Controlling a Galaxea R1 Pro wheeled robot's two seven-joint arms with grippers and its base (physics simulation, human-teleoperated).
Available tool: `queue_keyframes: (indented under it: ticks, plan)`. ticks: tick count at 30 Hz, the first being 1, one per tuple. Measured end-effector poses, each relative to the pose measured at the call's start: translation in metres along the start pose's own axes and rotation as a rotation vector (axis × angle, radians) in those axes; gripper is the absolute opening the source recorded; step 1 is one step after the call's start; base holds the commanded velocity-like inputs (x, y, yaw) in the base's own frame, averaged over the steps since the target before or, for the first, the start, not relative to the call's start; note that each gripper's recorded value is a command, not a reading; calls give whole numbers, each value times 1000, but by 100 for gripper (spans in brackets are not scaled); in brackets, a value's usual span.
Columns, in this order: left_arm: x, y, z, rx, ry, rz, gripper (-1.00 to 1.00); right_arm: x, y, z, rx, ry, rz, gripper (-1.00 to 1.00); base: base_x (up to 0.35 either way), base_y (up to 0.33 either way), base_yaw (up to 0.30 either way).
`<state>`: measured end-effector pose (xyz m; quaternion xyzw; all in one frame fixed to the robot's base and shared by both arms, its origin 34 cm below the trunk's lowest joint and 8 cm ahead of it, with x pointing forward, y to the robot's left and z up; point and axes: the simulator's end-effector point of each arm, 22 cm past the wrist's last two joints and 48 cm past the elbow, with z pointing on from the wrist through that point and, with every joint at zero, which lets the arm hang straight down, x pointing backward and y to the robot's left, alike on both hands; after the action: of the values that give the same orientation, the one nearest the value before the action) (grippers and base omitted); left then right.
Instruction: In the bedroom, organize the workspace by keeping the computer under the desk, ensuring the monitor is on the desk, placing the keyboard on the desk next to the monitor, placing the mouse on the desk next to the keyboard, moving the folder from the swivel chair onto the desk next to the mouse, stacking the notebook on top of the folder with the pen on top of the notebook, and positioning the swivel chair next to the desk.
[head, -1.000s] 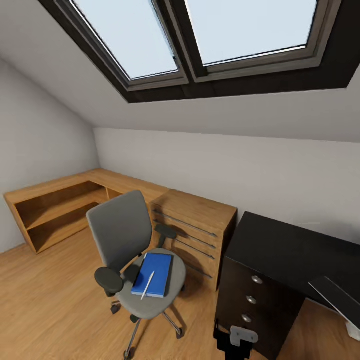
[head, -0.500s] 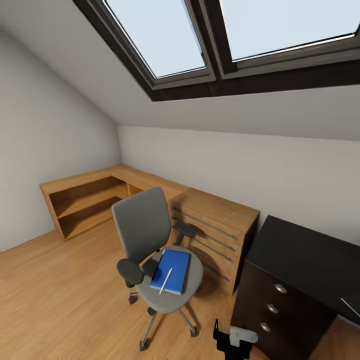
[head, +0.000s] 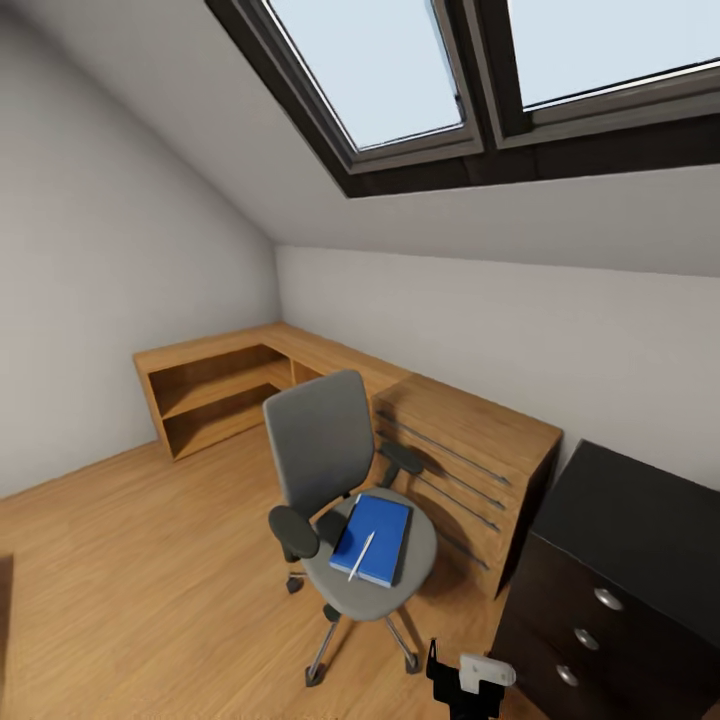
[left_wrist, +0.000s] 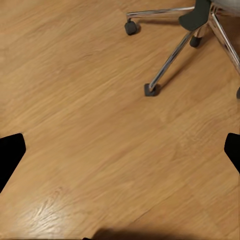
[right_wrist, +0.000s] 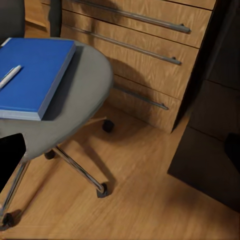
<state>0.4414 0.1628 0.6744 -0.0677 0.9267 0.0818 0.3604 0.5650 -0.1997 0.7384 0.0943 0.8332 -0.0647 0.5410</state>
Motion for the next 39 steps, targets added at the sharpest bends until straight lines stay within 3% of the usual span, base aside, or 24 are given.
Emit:
queue_keyframes:
  ticks: [10, 17, 31, 39]
  plan:
    - [3, 3, 1, -5, 7, 4, 100, 4, 0, 0, -2, 10, -2, 100, 0, 0, 222]
    - [11, 9, 3, -18, 18, 19, 100, 5, 0, 0, -2, 11, -1, 100, 0, 0, 17]
    - [11, 10, 3, -17, 17, 21, 100, 5, 0, 0, -3, 12, -1, 100, 115, 186, 4]
    - [11, 9, 3, -16, 18, 21, 100, 6, 0, 0, -3, 13, -1, 100, 10, 7, 213]
